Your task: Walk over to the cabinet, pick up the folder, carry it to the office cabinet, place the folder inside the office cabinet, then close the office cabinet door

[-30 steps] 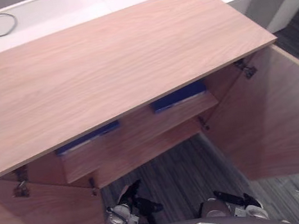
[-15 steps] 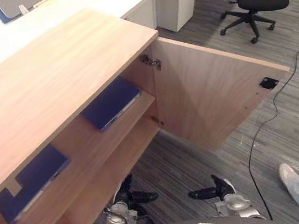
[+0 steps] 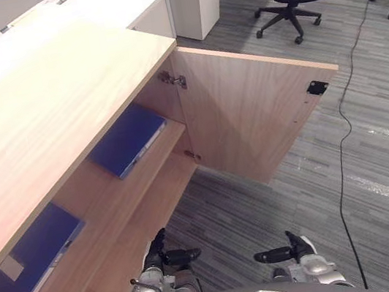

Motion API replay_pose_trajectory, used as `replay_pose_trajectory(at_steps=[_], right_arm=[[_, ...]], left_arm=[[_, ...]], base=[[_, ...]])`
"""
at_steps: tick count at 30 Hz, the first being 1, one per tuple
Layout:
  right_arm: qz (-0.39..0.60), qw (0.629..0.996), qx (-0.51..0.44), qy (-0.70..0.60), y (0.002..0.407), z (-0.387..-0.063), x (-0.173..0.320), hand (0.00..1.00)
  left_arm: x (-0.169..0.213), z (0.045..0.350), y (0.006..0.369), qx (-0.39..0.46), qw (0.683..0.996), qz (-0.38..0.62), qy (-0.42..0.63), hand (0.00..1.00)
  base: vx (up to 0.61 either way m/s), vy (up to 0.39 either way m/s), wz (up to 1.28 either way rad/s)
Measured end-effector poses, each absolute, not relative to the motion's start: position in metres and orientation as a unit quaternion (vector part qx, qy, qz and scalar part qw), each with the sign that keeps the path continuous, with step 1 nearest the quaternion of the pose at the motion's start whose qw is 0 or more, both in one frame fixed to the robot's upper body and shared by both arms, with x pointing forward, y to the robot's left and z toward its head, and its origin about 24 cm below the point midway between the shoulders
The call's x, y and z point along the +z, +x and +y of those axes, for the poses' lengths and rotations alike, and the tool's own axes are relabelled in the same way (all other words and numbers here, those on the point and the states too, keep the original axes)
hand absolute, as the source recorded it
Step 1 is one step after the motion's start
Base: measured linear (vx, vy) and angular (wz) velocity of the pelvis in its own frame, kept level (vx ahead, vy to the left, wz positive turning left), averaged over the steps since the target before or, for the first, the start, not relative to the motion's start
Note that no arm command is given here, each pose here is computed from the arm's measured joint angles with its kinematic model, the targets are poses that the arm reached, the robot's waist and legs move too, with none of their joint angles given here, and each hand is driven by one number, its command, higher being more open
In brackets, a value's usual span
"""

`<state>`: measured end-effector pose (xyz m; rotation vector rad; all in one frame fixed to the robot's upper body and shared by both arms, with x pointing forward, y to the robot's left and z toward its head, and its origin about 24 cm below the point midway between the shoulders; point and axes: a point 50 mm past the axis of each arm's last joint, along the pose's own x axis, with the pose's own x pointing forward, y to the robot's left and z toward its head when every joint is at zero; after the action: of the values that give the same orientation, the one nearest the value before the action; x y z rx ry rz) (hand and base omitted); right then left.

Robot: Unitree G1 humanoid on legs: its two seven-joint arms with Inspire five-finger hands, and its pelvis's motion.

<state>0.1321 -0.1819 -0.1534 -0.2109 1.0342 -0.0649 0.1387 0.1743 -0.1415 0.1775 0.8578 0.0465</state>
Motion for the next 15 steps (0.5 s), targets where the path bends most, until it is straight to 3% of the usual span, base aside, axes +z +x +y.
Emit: replay_pose_trajectory(at_steps=[15], right_arm=[[0.463,0.876,0.005,-0.132,0.146,-0.174,-0.146,1.0]], left_arm=[[-0.147,0.169,0.127,0.004,0.897,0.435,0.082,1.0]], base=[[0.09,0.018,-0.1]])
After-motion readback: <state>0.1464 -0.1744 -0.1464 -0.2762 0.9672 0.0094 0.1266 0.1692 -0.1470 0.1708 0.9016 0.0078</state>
